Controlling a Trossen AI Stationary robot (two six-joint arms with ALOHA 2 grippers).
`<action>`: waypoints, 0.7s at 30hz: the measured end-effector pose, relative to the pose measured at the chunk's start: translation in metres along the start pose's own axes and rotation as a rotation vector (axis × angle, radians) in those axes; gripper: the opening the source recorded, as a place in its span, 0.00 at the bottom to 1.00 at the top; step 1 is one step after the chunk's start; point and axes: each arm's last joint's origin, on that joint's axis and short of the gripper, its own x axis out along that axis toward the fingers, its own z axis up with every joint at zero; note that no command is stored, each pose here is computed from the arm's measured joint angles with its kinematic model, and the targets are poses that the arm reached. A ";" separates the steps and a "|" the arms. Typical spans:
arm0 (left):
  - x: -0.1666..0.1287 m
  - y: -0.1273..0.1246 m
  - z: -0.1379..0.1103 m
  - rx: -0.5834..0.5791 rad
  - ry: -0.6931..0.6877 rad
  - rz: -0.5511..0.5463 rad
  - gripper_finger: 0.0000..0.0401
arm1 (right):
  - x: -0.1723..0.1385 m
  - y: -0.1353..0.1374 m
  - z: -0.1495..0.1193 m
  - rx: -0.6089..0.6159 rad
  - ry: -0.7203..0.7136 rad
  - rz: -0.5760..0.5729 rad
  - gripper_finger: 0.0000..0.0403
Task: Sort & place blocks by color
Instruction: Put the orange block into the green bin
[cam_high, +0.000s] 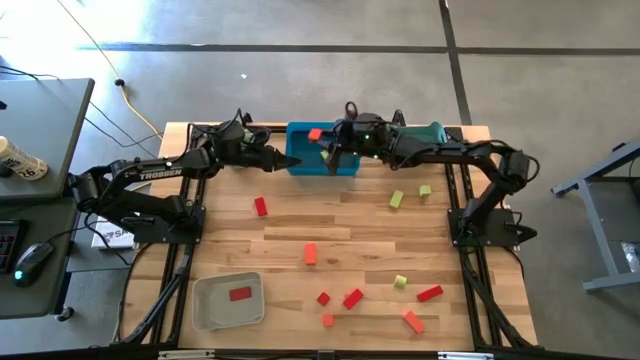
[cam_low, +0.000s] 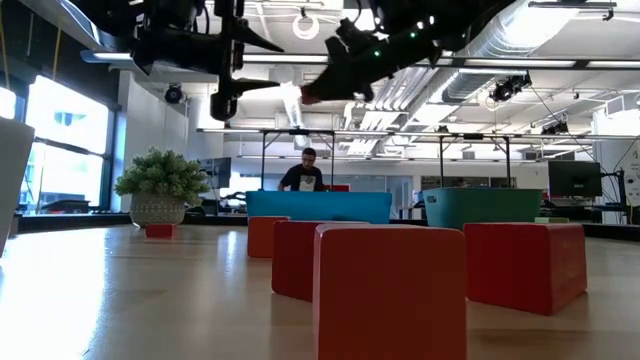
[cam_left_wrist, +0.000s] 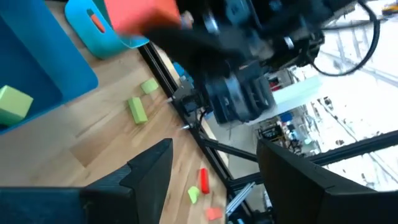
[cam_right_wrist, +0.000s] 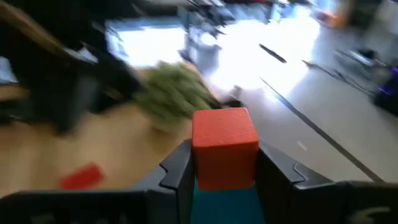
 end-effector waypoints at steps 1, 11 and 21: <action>0.000 0.000 0.000 0.012 0.000 0.000 0.56 | -0.004 -0.004 0.000 0.004 0.031 -0.037 0.27; 0.000 0.000 0.000 0.107 0.000 0.001 0.56 | -0.038 -0.045 0.000 0.109 0.210 -0.306 0.27; 0.000 0.000 0.000 0.220 -0.001 0.002 0.56 | -0.059 -0.079 -0.037 0.348 0.539 -0.549 0.27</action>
